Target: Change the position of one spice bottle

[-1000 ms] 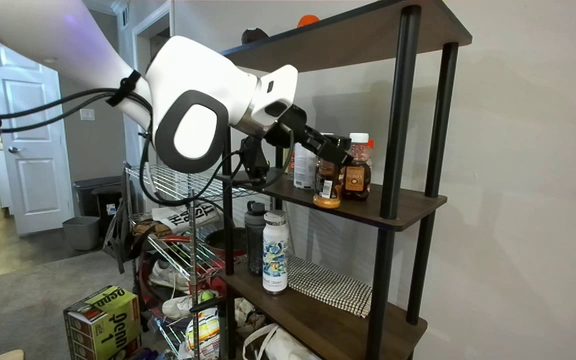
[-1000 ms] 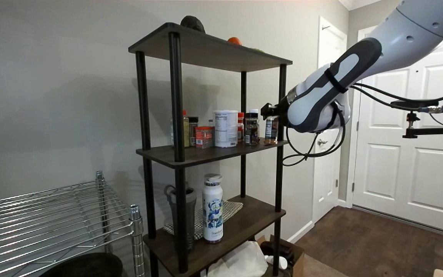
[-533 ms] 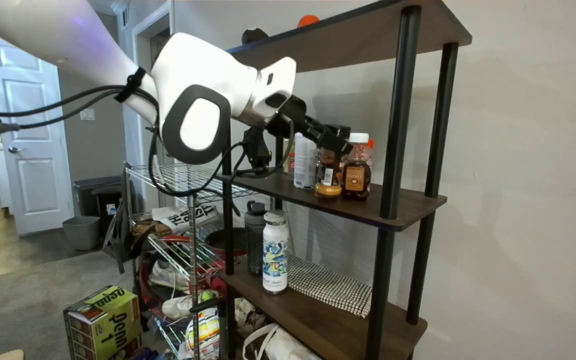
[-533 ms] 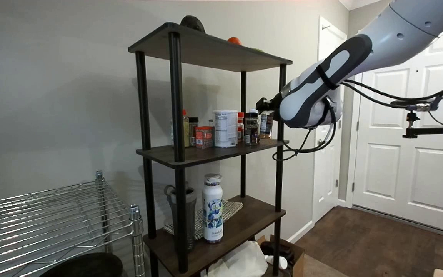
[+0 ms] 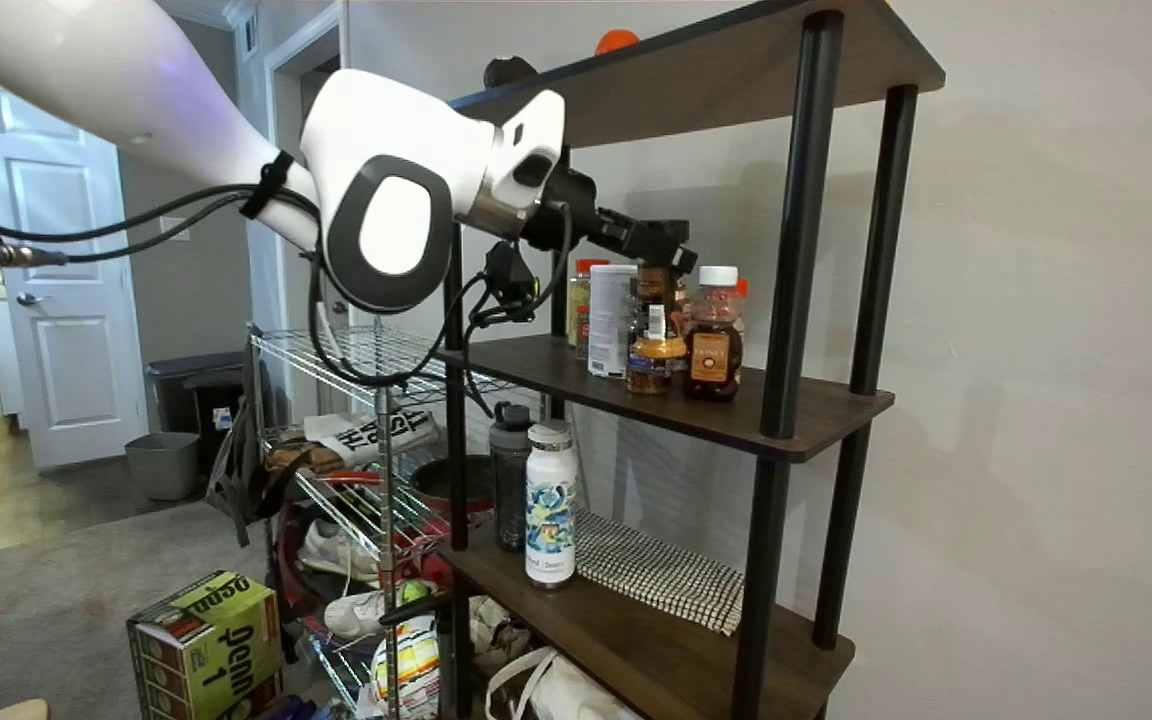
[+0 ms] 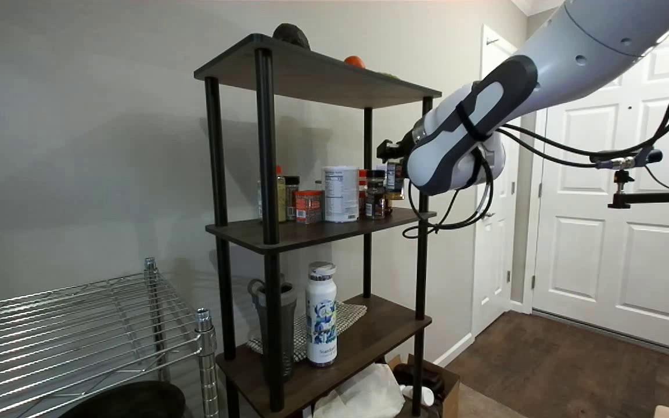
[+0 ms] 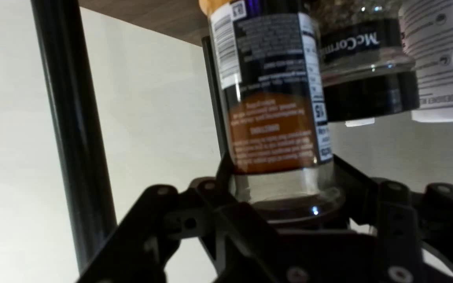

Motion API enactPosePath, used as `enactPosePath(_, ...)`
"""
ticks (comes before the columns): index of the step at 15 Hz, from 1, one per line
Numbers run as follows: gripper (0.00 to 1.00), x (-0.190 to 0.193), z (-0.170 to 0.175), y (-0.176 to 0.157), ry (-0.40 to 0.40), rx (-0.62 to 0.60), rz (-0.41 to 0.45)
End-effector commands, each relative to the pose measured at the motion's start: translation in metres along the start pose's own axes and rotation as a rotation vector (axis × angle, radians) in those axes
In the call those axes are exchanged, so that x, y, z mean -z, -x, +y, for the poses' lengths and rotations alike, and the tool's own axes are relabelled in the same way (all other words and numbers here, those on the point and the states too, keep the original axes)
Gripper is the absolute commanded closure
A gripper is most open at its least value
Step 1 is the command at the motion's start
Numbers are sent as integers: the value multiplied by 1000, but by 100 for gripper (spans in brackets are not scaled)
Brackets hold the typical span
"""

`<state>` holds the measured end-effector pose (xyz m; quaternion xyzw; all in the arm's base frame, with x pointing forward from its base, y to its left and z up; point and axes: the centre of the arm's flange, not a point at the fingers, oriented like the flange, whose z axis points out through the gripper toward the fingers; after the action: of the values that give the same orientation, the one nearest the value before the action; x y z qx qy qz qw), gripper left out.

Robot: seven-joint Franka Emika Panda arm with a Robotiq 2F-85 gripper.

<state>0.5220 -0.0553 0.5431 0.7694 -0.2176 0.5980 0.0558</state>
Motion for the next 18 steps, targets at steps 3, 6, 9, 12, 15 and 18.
enactPosePath(3, 67, -23, -10, 53, 33, 18, 47)
enactPosePath(6, 67, -23, -16, 58, 40, 12, 53)
enactPosePath(9, 67, -25, -19, 61, 46, -21, 51)
enactPosePath(12, 67, -27, -14, 61, 77, -98, 58)
enactPosePath(15, 67, -26, -6, 59, 90, -204, 66)
enactPosePath(18, 67, -21, -2, 54, 57, -256, 88)
